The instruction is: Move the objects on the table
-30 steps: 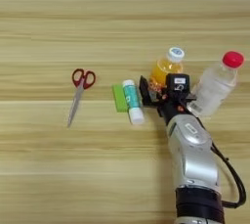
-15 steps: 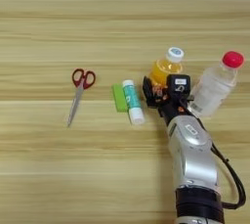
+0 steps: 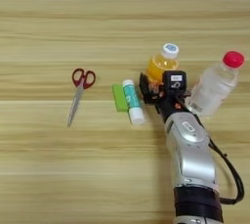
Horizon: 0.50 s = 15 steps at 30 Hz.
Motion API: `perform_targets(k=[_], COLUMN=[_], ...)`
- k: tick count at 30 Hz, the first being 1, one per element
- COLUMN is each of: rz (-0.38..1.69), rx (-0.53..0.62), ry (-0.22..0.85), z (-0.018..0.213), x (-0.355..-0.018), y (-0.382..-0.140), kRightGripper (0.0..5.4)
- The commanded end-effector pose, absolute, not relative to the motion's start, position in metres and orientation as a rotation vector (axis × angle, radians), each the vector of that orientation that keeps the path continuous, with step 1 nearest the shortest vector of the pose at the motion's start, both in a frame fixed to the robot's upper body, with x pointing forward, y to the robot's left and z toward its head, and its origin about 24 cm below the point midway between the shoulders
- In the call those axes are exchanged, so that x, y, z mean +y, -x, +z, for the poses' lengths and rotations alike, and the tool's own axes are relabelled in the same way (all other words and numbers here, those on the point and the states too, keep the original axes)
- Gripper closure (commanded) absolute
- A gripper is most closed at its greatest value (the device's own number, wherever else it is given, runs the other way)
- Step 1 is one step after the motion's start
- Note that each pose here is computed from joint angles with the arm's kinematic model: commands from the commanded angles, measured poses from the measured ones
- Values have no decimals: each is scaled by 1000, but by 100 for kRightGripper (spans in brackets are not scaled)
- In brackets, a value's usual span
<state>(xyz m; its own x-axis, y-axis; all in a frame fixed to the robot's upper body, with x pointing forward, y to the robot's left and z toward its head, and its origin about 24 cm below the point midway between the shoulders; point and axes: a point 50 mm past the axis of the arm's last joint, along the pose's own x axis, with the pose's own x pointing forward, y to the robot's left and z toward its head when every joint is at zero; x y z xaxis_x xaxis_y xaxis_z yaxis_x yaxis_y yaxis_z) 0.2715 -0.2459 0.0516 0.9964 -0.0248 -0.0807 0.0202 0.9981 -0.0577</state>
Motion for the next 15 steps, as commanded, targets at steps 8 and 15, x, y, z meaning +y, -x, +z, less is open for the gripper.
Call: perform_targets(k=[8,15], rz=[61,154], rx=[-207,-235], ry=[103,84], z=[128,138], x=[-219,-192], y=[-292,-292], kRightGripper=[196,196])
